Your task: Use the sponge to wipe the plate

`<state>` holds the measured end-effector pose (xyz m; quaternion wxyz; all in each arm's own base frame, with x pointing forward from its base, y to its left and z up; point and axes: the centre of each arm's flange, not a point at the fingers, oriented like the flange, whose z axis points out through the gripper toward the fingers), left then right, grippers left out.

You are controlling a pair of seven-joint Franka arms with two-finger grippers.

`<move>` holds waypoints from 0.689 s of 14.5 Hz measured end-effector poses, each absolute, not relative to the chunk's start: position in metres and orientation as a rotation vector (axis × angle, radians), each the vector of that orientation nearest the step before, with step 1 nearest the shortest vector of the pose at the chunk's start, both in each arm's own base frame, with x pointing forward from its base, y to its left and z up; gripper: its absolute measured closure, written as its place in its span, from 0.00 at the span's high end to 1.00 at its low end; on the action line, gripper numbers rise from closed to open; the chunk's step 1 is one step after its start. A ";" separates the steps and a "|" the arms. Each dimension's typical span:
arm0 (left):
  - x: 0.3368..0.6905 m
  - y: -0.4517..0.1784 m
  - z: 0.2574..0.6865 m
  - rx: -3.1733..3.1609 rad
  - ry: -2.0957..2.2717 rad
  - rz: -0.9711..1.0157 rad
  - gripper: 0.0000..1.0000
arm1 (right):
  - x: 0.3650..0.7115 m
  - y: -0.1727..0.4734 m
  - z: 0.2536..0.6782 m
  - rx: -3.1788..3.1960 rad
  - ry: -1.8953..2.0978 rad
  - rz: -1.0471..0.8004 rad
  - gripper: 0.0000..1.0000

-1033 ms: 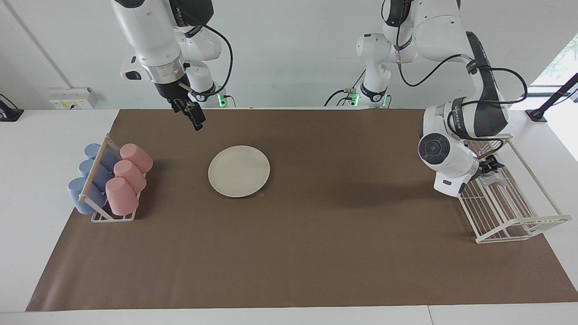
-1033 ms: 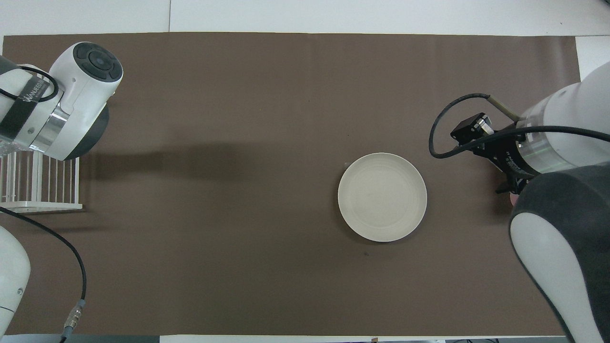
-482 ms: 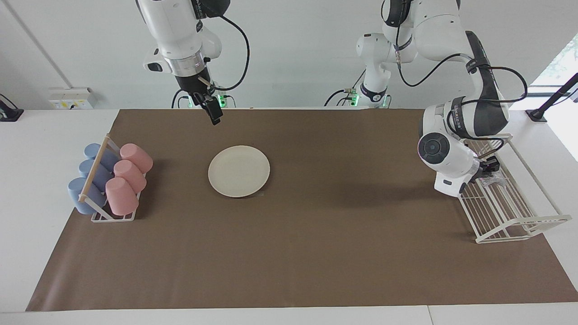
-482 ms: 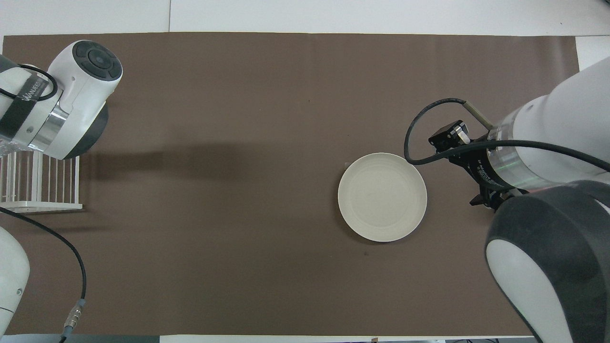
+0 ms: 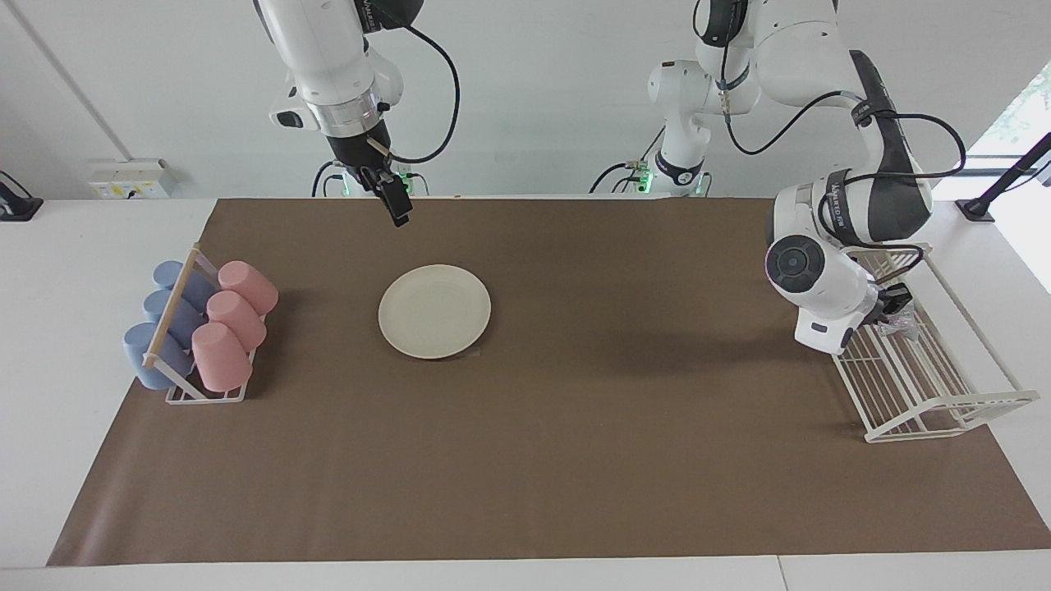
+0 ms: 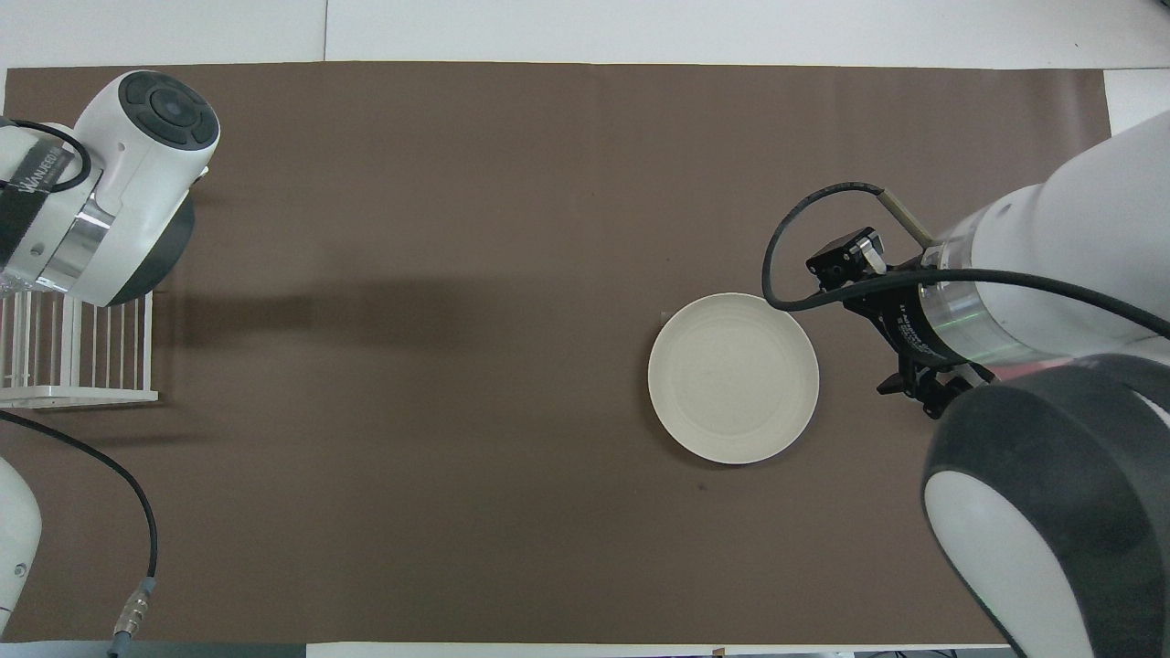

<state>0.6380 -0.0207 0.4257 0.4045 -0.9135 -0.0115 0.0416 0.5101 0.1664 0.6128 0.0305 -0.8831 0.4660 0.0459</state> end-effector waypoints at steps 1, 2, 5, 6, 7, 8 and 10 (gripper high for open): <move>0.636 -0.021 0.438 -2.363 -0.072 0.108 0.04 | 0.511 0.169 0.615 -2.679 1.454 0.147 1.00; 0.633 -0.020 0.455 -2.427 -0.128 0.117 0.04 | 0.513 0.171 0.617 -2.637 1.482 0.136 1.00; 0.621 -0.028 0.514 -2.669 -0.312 0.198 0.04 | 0.518 0.175 0.625 -2.486 1.646 0.110 1.00; 0.617 -0.033 0.530 -2.768 -0.363 0.238 0.04 | 0.516 0.181 0.626 -2.460 1.678 0.115 1.00; 0.611 -0.033 0.546 -2.872 -0.417 0.282 0.04 | 0.513 0.192 0.626 -2.437 1.709 0.121 1.00; 0.605 -0.026 0.564 -2.991 -0.480 0.315 0.04 | 0.510 0.206 0.626 -2.401 1.754 0.128 0.99; 0.588 -0.005 0.599 -3.186 -0.589 0.359 0.04 | 0.506 0.242 0.630 -2.304 1.862 0.151 0.99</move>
